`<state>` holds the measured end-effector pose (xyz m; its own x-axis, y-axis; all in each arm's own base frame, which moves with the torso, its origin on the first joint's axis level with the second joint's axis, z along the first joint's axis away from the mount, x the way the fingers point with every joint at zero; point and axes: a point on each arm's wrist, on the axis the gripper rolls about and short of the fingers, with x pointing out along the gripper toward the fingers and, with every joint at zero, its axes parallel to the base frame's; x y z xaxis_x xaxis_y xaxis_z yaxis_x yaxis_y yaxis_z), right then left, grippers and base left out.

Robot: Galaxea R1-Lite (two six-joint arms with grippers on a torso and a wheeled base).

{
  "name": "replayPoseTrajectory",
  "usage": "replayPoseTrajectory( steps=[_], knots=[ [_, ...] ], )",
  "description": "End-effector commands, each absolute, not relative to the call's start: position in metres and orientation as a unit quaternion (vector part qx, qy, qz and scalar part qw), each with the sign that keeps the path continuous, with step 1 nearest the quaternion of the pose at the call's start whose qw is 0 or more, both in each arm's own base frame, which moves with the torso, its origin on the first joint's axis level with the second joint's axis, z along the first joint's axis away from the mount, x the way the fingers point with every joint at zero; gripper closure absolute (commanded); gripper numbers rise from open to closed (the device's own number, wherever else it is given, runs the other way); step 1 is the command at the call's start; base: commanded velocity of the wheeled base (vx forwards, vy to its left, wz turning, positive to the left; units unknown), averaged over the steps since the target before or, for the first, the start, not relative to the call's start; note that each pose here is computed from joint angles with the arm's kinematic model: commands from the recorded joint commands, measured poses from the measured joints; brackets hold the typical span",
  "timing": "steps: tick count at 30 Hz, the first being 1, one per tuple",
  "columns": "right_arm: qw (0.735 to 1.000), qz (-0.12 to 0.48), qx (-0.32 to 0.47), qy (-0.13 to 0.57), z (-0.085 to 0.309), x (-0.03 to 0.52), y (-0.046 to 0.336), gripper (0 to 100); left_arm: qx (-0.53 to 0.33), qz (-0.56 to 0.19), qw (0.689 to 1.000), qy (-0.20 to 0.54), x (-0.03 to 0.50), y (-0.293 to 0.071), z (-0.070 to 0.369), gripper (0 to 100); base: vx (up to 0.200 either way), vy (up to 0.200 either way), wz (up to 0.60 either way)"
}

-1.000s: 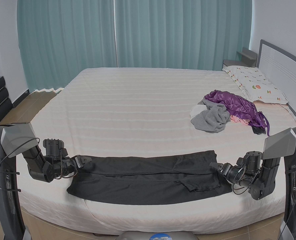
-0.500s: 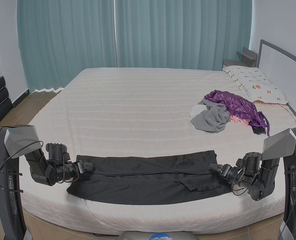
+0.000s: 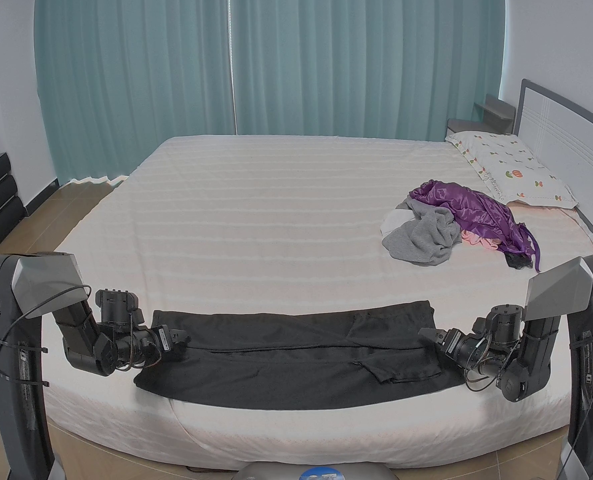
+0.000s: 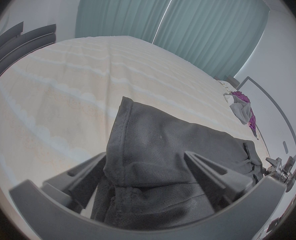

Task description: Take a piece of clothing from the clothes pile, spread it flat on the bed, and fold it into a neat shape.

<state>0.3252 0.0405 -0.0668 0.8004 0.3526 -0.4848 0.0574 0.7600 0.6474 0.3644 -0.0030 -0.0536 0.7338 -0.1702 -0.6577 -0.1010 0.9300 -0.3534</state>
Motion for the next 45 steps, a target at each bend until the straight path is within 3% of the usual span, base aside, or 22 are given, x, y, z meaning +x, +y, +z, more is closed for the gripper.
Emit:
replayPoseTrajectory(
  steps=[1,19,24,33,39,45],
  knots=[
    [0.887,0.083,0.336,0.305,-0.067,0.325,0.041,0,-0.184,-0.018,0.912,0.367,0.363,-0.005,-0.054,100,0.0,0.0,0.0],
    [0.887,0.083,0.34,0.302,-0.065,0.326,0.038,0,-0.189,-0.019,0.919,0.346,0.354,-0.005,-0.048,100,0.0,0.0,0.0],
    [0.876,0.073,0.378,0.29,-0.059,0.33,0.037,0,-0.192,-0.018,0.918,0.347,0.353,-0.005,-0.048,100,0.0,0.0,0.0],
    [0.881,0.036,0.401,0.248,-0.051,0.337,0.002,0,-0.194,-0.017,0.918,0.344,0.355,-0.005,-0.048,100,0.0,0.0,0.0],
    [0.88,0.03,0.403,0.25,-0.058,0.342,-0.002,0,-0.202,-0.016,0.918,0.341,0.359,-0.005,-0.048,100,-0.2,0.0,0.0],
    [0.88,0.031,0.402,0.25,-0.058,0.341,-0.001,0,-0.238,-0.013,0.916,0.322,0.37,-0.01,-0.041,100,0.0,0.0,0.0]
  ],
)
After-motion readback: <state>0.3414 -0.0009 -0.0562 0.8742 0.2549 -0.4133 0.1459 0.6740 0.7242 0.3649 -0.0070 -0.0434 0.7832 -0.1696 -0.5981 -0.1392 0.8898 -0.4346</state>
